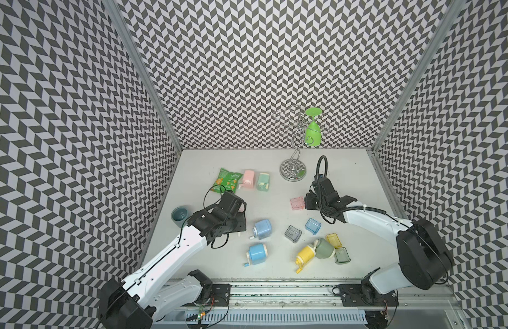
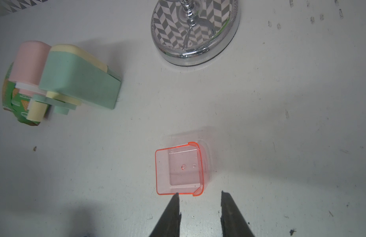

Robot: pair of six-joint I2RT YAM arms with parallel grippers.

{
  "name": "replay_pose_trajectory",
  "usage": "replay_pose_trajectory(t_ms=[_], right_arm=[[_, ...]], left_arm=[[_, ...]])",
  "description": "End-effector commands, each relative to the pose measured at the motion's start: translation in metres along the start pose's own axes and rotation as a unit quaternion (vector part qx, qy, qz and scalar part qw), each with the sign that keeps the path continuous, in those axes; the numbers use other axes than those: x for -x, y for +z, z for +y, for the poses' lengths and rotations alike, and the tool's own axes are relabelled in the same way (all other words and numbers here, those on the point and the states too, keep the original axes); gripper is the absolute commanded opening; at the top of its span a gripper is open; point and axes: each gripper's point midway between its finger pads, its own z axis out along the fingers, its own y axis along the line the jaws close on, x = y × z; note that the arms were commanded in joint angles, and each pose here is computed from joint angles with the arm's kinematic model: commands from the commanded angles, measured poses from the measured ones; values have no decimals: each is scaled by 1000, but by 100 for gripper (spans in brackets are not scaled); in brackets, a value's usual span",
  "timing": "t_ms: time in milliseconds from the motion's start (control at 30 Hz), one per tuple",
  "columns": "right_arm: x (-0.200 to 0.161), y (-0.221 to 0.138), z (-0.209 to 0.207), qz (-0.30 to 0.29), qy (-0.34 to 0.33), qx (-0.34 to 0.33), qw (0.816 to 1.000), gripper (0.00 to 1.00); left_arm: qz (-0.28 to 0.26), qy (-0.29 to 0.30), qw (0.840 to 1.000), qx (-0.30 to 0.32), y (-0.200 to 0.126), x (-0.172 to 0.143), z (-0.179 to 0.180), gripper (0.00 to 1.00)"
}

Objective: Put the tray back into the pencil sharpener
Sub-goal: Pick up the pencil sharpener from the center of the board.

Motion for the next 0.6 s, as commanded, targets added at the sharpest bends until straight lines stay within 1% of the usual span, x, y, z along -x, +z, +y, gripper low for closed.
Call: replay_pose_trajectory(t_ms=[0, 133, 200, 233, 300, 333, 400, 433, 567], right_arm=[[8, -9, 2, -19, 12, 11, 1000, 34], [9, -12, 1, -24, 17, 10, 1000, 34], [9, -11, -1, -22, 18, 8, 1000, 34], [9, -11, -2, -21, 18, 7, 1000, 34], [10, -11, -4, -19, 19, 5, 1000, 33], [10, -12, -6, -19, 19, 3, 1000, 33], [12, -14, -8, -23, 22, 1, 999, 33], [12, -14, -9, -23, 24, 1, 999, 33], [12, -13, -14, -18, 27, 1, 999, 33]], left_arm=[[-44, 61, 996, -42, -16, 33, -21, 34], [-93, 130, 986, -51, -30, 61, -34, 34], [-118, 181, 974, -76, -34, 69, -48, 33], [-123, 214, 964, -93, -36, 69, -57, 33], [-143, 291, 939, -113, -41, 69, -74, 31], [-154, 322, 927, -115, -44, 70, -80, 30], [-168, 387, 898, -127, -45, 68, -92, 31], [-171, 410, 887, -129, -45, 68, -95, 31], [-154, 510, 834, -147, -32, 62, -112, 32]])
